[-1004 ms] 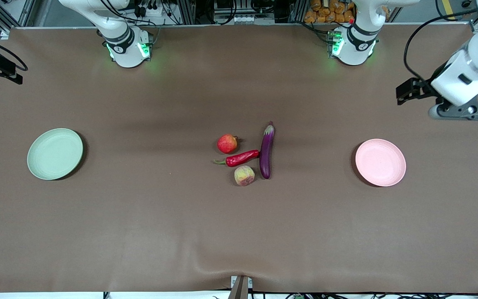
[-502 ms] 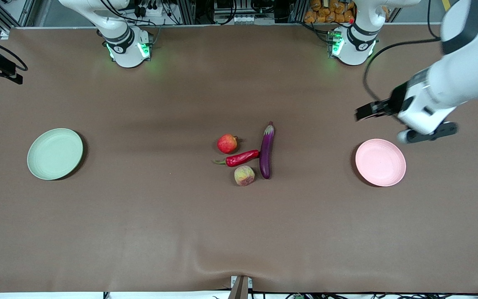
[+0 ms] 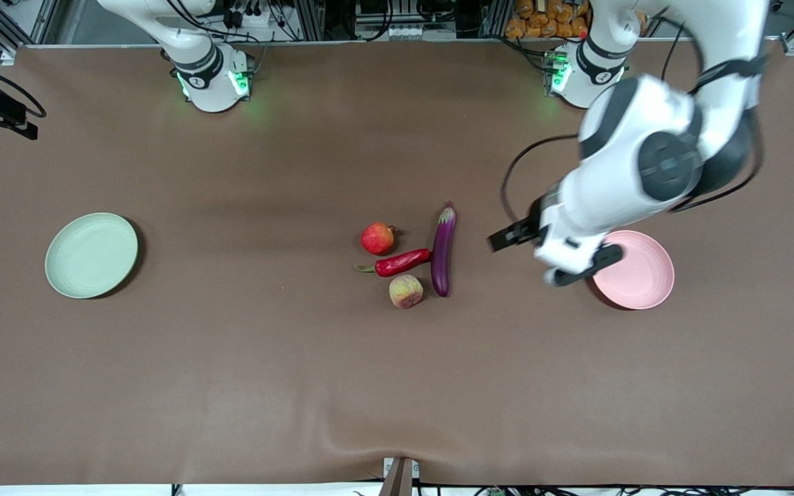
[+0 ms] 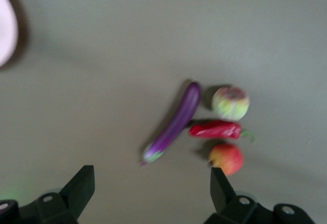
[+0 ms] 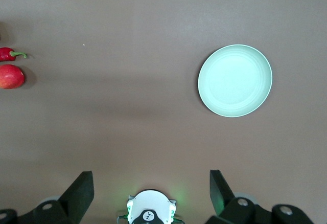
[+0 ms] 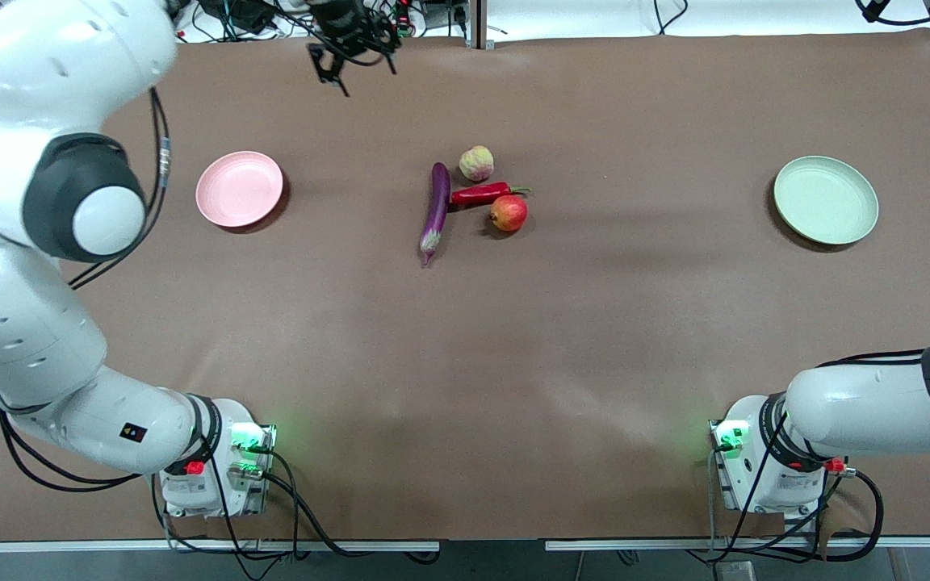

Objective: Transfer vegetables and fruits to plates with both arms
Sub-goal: 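Reach the left gripper toward the purple eggplant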

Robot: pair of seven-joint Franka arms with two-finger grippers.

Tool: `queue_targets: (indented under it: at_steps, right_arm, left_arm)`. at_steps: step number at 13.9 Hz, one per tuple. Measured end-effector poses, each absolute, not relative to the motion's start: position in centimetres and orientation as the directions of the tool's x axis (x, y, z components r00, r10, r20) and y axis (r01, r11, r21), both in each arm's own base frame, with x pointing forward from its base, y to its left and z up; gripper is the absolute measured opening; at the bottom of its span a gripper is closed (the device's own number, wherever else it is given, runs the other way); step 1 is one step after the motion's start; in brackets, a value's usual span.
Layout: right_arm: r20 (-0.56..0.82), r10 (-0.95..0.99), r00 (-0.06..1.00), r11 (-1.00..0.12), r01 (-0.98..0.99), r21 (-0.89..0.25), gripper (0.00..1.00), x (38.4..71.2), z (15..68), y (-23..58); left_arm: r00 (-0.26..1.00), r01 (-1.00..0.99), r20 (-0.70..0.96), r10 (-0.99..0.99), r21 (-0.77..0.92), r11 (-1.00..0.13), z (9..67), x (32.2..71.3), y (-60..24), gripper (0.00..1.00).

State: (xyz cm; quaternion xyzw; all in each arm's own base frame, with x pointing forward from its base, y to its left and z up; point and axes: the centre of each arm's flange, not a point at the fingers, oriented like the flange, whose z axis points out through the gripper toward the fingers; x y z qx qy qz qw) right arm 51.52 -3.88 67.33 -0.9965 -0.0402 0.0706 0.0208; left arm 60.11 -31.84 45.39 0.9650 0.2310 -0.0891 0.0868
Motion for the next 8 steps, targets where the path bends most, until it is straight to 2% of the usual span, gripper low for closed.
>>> queue_targets:
  at_steps: [5, 8]
  right_arm:
    - [-0.14, 0.082, 0.987, -0.996, 0.076, -0.047, 1.0, 51.5, 67.3, -3.9]
    - [-0.14, 0.082, 0.987, -0.996, 0.076, -0.047, 1.0, 51.5, 67.3, -3.9]
  left_arm:
    - [0.786, 0.616, -0.188, 0.589, 0.167, -0.769, 36.6, 61.8, -37.1, 1.0]
    - [0.82, 0.566, -0.197, 0.538, 0.139, -0.812, 29.9, 61.6, -38.7, 1.0]
